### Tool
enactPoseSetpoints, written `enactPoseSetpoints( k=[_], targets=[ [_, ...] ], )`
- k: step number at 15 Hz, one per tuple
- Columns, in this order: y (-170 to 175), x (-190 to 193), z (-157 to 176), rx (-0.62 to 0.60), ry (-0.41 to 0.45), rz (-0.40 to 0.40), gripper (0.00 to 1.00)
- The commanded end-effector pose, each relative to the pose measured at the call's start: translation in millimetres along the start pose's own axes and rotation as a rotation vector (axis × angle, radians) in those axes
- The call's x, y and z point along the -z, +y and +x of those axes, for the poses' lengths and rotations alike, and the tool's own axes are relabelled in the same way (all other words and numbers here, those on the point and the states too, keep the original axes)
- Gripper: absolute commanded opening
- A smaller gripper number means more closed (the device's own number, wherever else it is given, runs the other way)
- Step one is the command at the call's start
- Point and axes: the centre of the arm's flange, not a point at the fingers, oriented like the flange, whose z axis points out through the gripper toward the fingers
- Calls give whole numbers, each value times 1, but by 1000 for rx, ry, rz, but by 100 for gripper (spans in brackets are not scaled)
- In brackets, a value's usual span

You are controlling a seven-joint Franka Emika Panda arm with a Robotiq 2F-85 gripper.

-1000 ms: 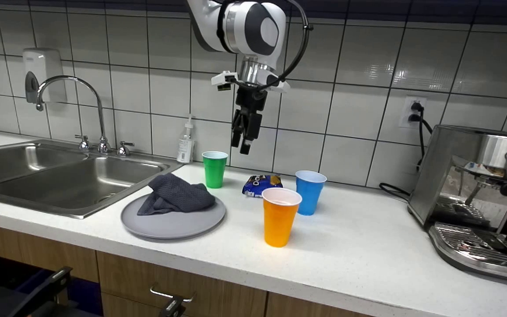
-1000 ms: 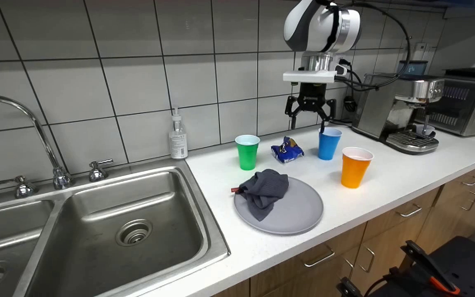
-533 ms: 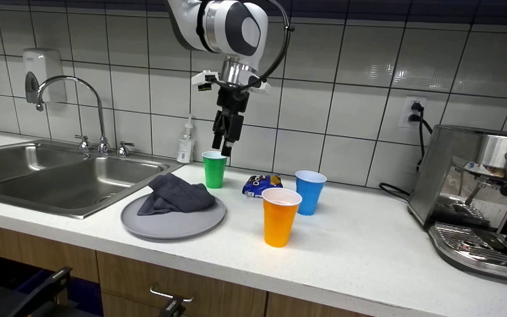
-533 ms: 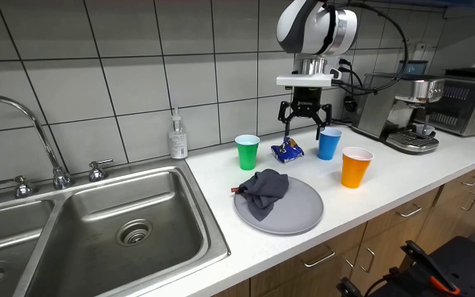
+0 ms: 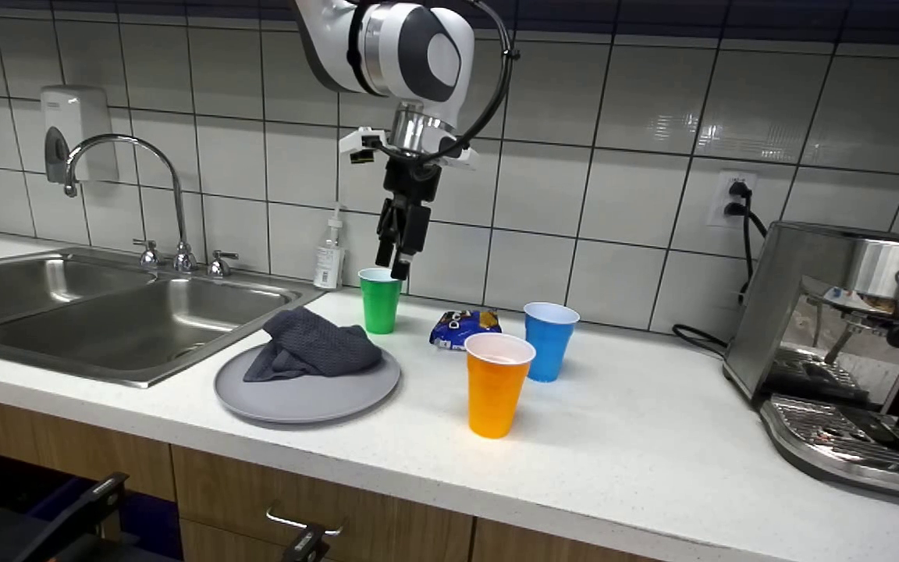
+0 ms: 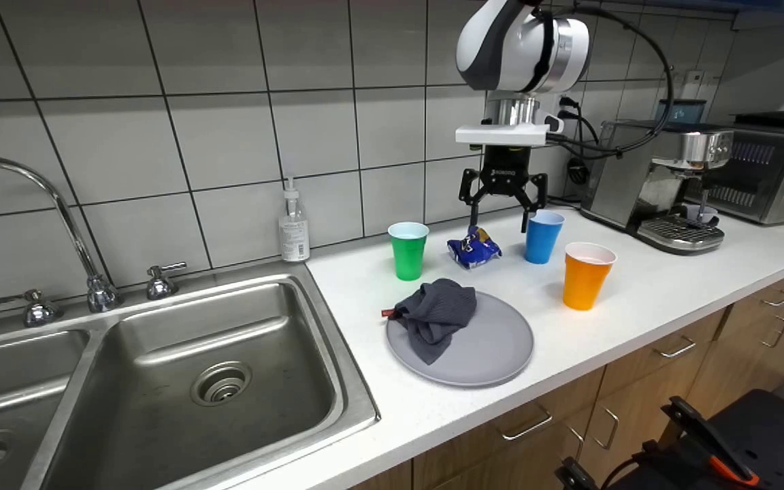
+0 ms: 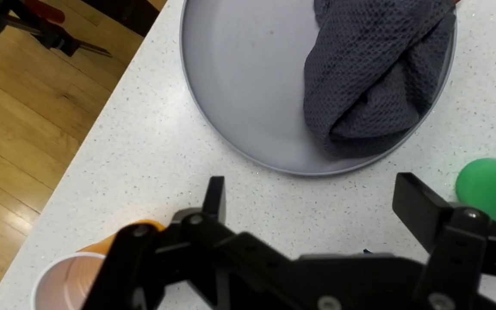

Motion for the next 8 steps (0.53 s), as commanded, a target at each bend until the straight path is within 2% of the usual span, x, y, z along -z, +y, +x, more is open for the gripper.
enactPoseSetpoints(
  k=[1,8],
  targets=[
    [-5,-4,-13,-62,25,37,100],
    [-24,-27,-37,-76,99,87,100]
  ],
)
